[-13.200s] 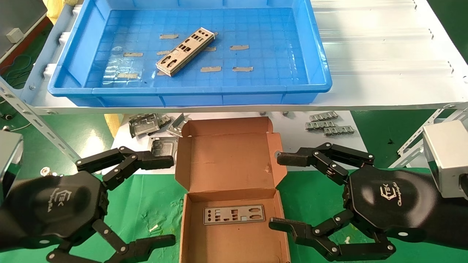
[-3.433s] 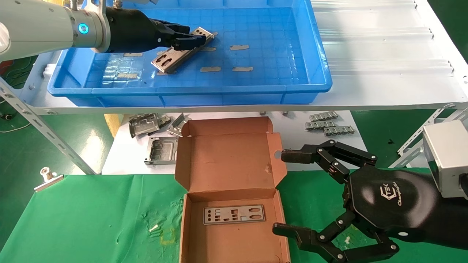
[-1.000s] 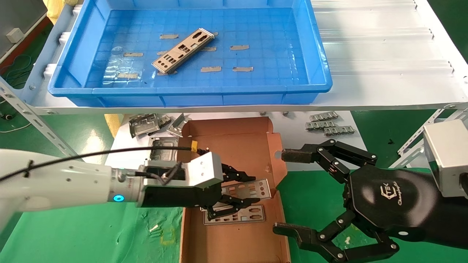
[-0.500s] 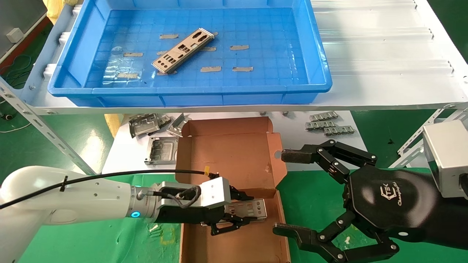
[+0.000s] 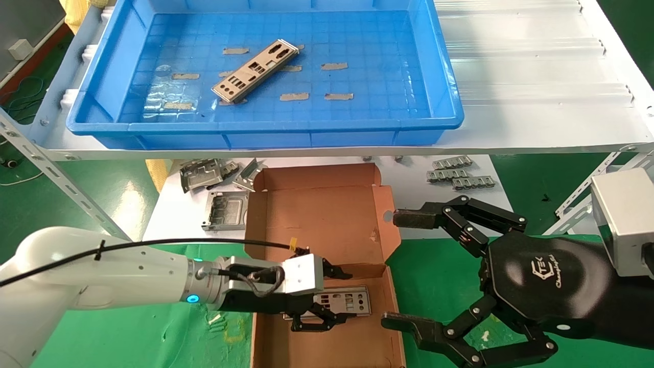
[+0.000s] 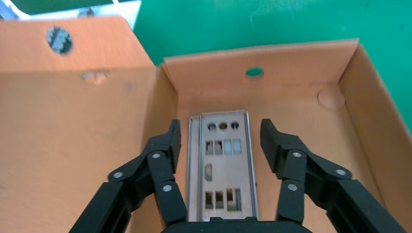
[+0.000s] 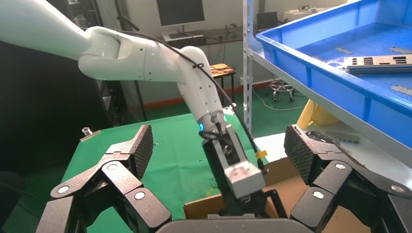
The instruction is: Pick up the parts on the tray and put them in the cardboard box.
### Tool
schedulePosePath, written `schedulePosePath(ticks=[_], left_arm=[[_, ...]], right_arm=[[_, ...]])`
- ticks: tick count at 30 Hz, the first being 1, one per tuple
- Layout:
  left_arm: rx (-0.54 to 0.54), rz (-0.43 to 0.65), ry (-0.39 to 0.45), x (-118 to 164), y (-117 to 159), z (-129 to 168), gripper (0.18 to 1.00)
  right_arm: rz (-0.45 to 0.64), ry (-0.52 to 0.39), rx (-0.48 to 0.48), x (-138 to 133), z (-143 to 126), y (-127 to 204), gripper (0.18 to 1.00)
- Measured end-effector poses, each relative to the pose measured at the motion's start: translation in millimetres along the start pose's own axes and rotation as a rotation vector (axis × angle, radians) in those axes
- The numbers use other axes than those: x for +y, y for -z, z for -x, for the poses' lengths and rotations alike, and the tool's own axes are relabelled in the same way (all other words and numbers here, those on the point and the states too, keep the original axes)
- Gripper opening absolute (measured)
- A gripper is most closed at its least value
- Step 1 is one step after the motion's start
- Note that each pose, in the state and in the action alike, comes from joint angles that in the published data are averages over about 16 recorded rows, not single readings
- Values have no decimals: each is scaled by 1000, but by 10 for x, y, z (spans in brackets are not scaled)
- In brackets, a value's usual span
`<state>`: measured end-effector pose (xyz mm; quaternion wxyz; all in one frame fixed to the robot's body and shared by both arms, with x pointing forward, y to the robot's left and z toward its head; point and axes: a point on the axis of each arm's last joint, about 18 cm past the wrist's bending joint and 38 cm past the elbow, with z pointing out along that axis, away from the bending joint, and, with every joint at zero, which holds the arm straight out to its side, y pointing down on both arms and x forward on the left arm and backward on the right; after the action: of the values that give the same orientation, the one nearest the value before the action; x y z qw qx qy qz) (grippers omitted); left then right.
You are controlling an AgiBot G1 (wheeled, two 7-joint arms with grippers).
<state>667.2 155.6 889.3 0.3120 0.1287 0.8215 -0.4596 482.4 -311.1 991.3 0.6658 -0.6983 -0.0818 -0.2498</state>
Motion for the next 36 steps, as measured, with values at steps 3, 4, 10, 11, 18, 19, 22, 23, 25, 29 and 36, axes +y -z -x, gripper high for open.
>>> schedulePosePath(ticks=[3, 4, 10, 11, 18, 19, 22, 23, 25, 29, 36], left_arm=[[13, -39, 38, -70, 100, 5, 619], [18, -53, 52, -96, 137, 6, 632], [54, -146, 146, -248, 387, -9, 748], [60, -160, 161, -268, 424, -15, 769], [88, -220, 224, -345, 579, -47, 890], [88, -222, 225, -346, 585, -48, 906], [88, -230, 228, -352, 612, -52, 939], [86, -231, 228, -351, 617, -53, 948], [82, -233, 228, -348, 632, -55, 966], [70, -243, 230, -347, 690, -65, 985], [45, -281, 240, -363, 881, -100, 999]], right_arm=[[0, 0, 0, 0, 0, 0, 1000], [0, 0, 0, 0, 0, 0, 1000], [0, 0, 0, 0, 0, 0, 1000], [0, 0, 0, 0, 0, 0, 1000], [0, 0, 1, 0, -1, 1, 1000], [0, 0, 1, 0, -1, 1, 1000], [0, 0, 1, 0, -1, 1, 1000], [0, 0, 1, 0, -1, 1, 1000], [0, 0, 1, 0, -1, 1, 1000], [0, 0, 1, 0, -1, 1, 1000], [0, 0, 1, 0, -1, 1, 1000]])
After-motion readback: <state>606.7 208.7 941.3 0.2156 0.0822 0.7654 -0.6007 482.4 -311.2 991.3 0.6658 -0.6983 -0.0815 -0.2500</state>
